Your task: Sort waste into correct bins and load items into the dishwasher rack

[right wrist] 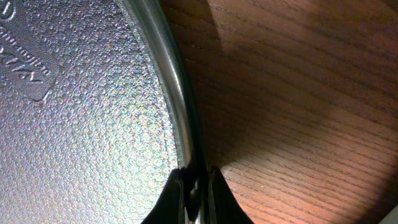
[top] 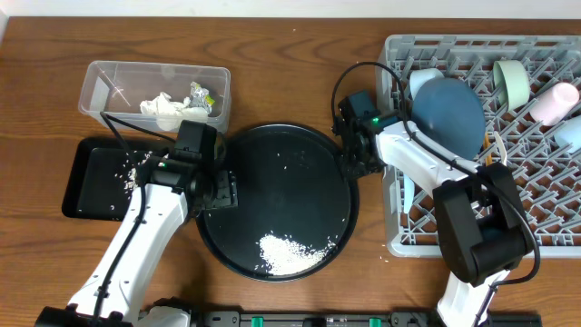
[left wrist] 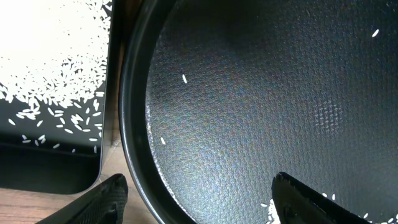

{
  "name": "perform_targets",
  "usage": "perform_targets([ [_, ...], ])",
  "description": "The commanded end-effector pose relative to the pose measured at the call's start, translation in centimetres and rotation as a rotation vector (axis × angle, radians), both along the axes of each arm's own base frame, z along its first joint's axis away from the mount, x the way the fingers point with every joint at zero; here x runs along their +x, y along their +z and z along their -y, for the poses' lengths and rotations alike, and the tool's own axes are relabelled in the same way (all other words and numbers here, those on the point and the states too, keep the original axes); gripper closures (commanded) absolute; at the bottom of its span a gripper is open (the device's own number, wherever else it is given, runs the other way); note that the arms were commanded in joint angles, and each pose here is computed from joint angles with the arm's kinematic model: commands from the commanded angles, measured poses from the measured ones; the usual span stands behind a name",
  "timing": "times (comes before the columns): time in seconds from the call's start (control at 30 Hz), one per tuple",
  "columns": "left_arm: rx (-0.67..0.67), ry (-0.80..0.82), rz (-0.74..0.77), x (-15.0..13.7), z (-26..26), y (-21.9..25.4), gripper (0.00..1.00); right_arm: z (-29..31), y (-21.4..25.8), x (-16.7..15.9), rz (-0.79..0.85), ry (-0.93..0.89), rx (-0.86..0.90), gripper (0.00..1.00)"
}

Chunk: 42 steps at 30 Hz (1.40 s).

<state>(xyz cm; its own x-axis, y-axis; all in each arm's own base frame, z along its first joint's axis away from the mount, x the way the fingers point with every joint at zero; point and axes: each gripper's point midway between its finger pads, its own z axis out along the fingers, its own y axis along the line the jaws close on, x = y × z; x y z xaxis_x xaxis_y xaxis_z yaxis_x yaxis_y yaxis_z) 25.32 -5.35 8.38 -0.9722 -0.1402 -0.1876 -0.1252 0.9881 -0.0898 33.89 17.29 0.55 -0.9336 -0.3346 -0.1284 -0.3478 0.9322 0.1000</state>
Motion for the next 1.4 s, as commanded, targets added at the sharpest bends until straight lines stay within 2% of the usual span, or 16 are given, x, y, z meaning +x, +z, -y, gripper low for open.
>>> perform_targets([
  [0.0,-0.011,0.005,0.016,0.5,0.2,0.6,0.24,0.0,1.5,1.1,0.056,0.009,-0.008,0.99],
  [0.4,-0.011,0.005,0.016,0.5,0.2,0.6,0.24,-0.4,6.8,2.2,0.179,0.006,0.048,0.99],
  [0.67,-0.010,0.005,0.013,0.4,0.2,0.6,0.24,0.0,7.4,2.0,0.181,-0.003,0.044,0.99],
  [1.03,-0.001,0.024,-0.052,-1.2,-0.1,0.1,0.24,2.1,7.7,2.3,0.160,-0.080,0.040,0.99],
  [1.37,-0.030,0.075,-0.106,-2.4,0.2,-1.1,0.24,2.5,10.7,2.8,0.229,-0.097,0.065,0.99],
])
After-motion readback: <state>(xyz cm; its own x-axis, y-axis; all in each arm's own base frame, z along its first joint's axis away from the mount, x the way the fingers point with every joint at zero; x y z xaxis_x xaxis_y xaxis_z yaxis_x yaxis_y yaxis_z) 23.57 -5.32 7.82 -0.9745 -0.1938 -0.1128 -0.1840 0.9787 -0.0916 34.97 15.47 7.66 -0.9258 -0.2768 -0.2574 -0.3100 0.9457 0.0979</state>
